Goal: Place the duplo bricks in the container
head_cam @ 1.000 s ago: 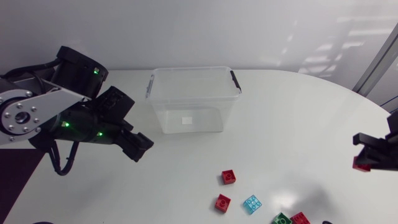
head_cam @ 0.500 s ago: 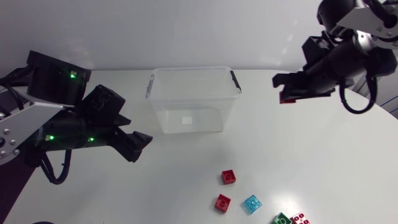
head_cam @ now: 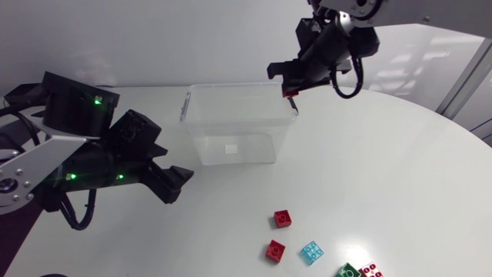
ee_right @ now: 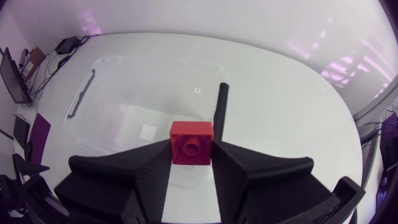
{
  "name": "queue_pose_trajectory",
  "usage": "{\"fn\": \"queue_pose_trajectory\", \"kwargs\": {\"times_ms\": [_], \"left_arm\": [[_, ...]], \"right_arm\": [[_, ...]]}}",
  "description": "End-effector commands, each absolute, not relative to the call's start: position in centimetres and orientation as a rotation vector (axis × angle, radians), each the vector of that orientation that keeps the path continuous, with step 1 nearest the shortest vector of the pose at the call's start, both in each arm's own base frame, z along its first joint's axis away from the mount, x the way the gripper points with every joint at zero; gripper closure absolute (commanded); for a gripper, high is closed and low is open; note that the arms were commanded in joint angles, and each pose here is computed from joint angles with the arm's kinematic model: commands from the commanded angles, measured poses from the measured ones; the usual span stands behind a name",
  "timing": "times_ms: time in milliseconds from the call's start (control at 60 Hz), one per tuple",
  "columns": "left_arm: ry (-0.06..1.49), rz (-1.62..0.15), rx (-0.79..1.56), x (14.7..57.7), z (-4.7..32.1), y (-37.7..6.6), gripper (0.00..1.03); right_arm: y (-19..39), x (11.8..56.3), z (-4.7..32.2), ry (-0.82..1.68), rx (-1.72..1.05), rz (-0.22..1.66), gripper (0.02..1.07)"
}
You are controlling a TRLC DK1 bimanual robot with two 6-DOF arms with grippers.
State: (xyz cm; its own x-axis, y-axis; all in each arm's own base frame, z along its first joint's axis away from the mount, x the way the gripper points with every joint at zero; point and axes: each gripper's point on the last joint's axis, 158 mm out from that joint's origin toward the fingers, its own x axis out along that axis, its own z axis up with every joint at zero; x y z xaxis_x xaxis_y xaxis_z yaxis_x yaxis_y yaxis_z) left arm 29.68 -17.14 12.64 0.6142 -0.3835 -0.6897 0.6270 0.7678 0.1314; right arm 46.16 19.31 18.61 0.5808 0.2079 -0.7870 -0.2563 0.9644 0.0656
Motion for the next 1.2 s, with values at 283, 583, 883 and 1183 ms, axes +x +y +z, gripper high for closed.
{"fn": "queue_pose_trajectory", "kwargs": {"times_ms": [283,583,883,1183], "left_arm": [[0.746,-0.741,0.498,28.9,7.6,-21.8,0.07],[0.708,-0.915,0.653,28.2,5.1,-28.1,0.07],[0.741,-1.05,0.735,28.1,2.7,-33.8,0.07],[0.822,-1.153,0.823,26.6,0.3,-36.4,0.09]], "right_arm": [[22.2,47.6,19.4,0.877,-0.034,0.303,0.07],[15.4,41.7,25.9,0.783,0.083,0.334,0.07],[10.1,33.9,21.2,0.847,0.102,0.324,0.07],[8.5,28.4,15.2,1.008,0.116,0.316,0.07]]}}
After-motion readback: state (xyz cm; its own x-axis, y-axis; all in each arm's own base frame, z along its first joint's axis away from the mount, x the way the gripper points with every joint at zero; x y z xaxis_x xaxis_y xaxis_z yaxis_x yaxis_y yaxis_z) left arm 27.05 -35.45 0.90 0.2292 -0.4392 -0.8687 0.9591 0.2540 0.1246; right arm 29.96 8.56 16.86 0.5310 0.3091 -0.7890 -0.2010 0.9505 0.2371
